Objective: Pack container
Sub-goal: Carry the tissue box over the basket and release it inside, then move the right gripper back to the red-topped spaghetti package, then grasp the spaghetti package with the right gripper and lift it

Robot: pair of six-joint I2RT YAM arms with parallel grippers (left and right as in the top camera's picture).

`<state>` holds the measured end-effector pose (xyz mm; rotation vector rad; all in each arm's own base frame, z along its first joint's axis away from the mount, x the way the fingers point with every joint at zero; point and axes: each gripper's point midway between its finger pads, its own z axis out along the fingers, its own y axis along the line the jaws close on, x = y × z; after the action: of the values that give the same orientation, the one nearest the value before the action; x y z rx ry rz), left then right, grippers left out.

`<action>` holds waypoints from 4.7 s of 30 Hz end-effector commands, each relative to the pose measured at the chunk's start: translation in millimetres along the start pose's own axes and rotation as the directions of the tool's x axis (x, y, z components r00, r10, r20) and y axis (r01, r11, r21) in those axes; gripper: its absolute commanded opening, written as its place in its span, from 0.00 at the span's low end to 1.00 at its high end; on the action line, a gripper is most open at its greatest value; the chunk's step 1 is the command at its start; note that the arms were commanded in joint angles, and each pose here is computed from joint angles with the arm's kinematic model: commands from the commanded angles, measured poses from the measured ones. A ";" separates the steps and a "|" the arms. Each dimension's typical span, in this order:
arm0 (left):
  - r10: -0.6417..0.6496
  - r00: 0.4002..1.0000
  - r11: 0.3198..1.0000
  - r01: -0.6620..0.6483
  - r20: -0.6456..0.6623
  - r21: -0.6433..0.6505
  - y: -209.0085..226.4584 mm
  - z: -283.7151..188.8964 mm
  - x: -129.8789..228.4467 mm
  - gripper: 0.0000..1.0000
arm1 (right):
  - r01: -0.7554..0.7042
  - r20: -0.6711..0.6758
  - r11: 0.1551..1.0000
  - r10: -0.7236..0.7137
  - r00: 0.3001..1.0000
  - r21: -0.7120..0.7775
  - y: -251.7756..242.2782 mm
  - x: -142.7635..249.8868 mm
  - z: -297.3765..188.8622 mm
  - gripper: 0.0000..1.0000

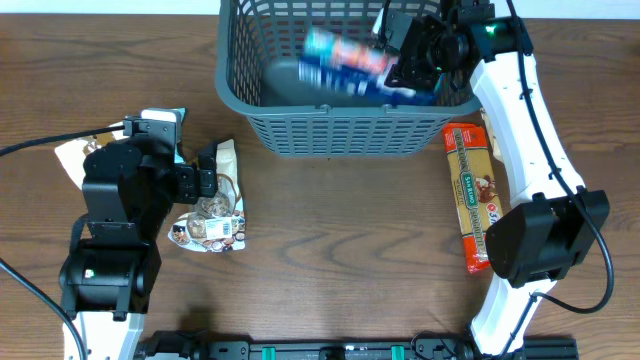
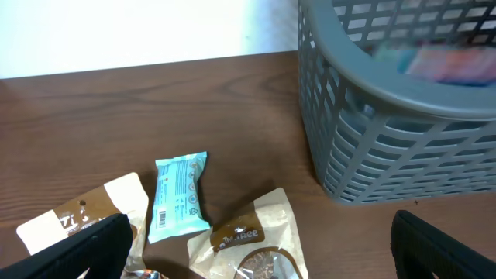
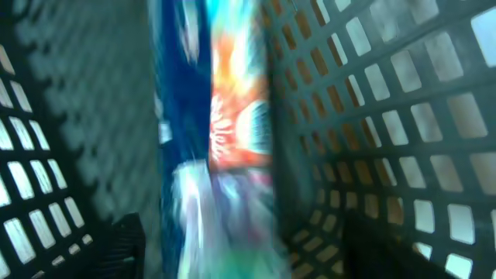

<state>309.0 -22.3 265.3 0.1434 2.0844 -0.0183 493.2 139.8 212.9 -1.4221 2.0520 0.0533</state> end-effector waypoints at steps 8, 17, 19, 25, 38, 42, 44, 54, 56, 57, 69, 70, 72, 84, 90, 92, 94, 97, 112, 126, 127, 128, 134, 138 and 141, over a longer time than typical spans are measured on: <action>0.008 1.000 1.000 -0.008 0.013 -0.006 0.8 -2.4 -5.9 0.99 | -0.052 0.095 0.993 0.042 0.995 0.102 -19.6 -30.1 -24.6 0.99; 0.008 1.000 1.000 -0.008 0.013 -0.006 0.8 -2.4 -5.9 0.99 | -0.478 0.594 0.828 0.234 0.770 0.293 -95.3 -118.1 -151.4 0.99; 0.008 1.000 1.000 -0.008 0.013 -0.006 0.8 -2.4 -5.9 0.99 | -0.565 0.685 0.774 0.247 0.685 0.286 -105.4 -125.6 -191.2 0.99; 0.008 1.000 1.000 -0.008 0.013 -0.007 0.9 -2.3 -5.9 0.99 | -0.835 0.804 0.490 0.373 0.462 0.252 -132.1 -78.8 -273.7 0.99; 0.008 1.000 1.000 -0.008 0.013 -0.006 0.8 -2.3 -5.8 0.99 | -0.804 0.360 0.084 0.863 0.355 0.589 -56.1 125.3 -249.0 0.99; 0.008 1.000 1.000 -0.008 0.008 -0.006 0.8 -2.3 -4.7 0.99 | -0.752 0.166 0.128 0.939 0.302 0.647 -15.7 159.8 -246.9 0.99; 0.008 1.000 1.000 -0.008 0.000 -0.005 0.6 -2.3 -2.7 0.99 | -0.736 0.090 0.140 0.960 0.264 0.662 2.0 173.5 -247.3 0.99; 0.007 0.998 1.000 -0.007 -0.064 -0.001 -0.3 2.9 11.7 0.99 | -0.780 -0.197 0.252 0.966 0.167 0.573 63.3 193.3 -209.9 0.99; 0.007 0.998 1.000 -0.007 -0.068 -0.001 -0.3 3.8 12.3 0.99 | -0.774 -0.228 0.272 0.959 0.168 0.572 67.2 199.8 -201.9 0.99; 0.007 0.998 1.000 -0.007 -0.068 -0.001 -0.2 4.0 12.5 0.98 | -0.773 -0.232 0.276 0.958 0.171 0.571 66.5 203.2 -197.1 0.99; 0.007 0.998 1.000 -0.007 -0.069 -0.001 -0.2 4.1 12.5 0.99 | -0.835 -0.287 0.308 0.939 0.190 0.455 77.5 247.7 -131.9 0.99; 0.007 0.998 1.000 -0.007 -0.069 -0.001 -0.2 4.1 12.5 0.99 | -0.836 -0.305 0.322 0.932 0.197 0.444 82.7 251.5 -124.7 0.99; 0.007 0.998 1.000 -0.007 -0.069 -0.001 -0.2 4.1 12.5 0.99 | -0.847 -0.338 0.355 0.914 0.226 0.394 93.9 255.0 -109.2 0.99; 0.007 0.998 1.000 -0.007 -0.068 -0.001 -0.2 4.1 12.5 0.99 | -0.830 -0.298 0.542 0.820 0.488 0.131 109.0 246.6 -50.7 0.99; 0.007 0.998 1.000 -0.007 -0.068 -0.001 -0.2 4.1 12.5 0.99 | -0.770 -0.276 0.627 0.765 0.581 0.118 100.8 249.2 -42.5 0.99; 0.007 0.998 1.000 -0.007 -0.068 -0.001 -0.2 4.1 12.5 0.99 | -0.765 -0.286 0.628 0.766 0.575 0.144 97.9 255.1 -40.6 0.99; 0.007 0.998 1.000 -0.007 -0.068 -0.001 -0.3 4.1 12.4 0.99 | -0.765 -0.304 0.623 0.770 0.561 0.164 97.9 261.6 -38.0 0.99; 0.007 0.998 1.000 -0.007 -0.068 -0.001 -0.2 4.1 12.5 0.99 | -0.783 -0.329 0.597 0.785 0.525 0.176 100.8 269.6 -30.8 0.99; 0.007 0.998 1.000 -0.007 -0.063 -0.001 -0.2 4.1 11.2 0.99 | -0.866 -0.406 0.463 0.840 0.361 0.187 117.6 302.6 20.6 0.99; 0.006 0.998 1.000 -0.006 -0.061 -0.001 -0.2 4.2 10.6 0.99 | -0.882 -0.363 0.417 0.874 0.323 0.221 108.6 309.8 36.3 0.86; 0.006 0.998 1.000 -0.006 -0.060 -0.001 -0.2 4.2 10.5 0.99 | -0.883 -0.359 0.412 0.877 0.318 0.224 108.0 309.9 36.7 0.78; 0.006 0.998 1.000 -0.006 -0.061 -0.001 -0.2 4.2 10.6 0.99 | -0.885 -0.356 0.406 0.881 0.313 0.227 107.4 309.8 36.9 0.66; 0.006 0.998 1.000 -0.006 -0.060 -0.001 -0.2 4.2 10.5 0.99 | -0.892 -0.350 0.385 0.890 0.292 0.235 107.3 309.8 36.9 0.39; 0.007 0.998 1.000 -0.007 -0.060 -0.001 -0.2 4.2 10.5 0.99 | -0.898 -0.344 0.367 0.898 0.274 0.242 107.1 309.8 37.0 0.15; 0.007 0.998 1.000 -0.007 -0.060 -0.001 -0.2 4.2 10.4 0.99 | -0.900 -0.342 0.360 0.901 0.267 0.245 107.1 309.8 37.0 0.01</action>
<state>306.1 -22.1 247.5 0.1471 2.1598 -0.0194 362.0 -59.8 7.5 -0.0244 2.9354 0.2196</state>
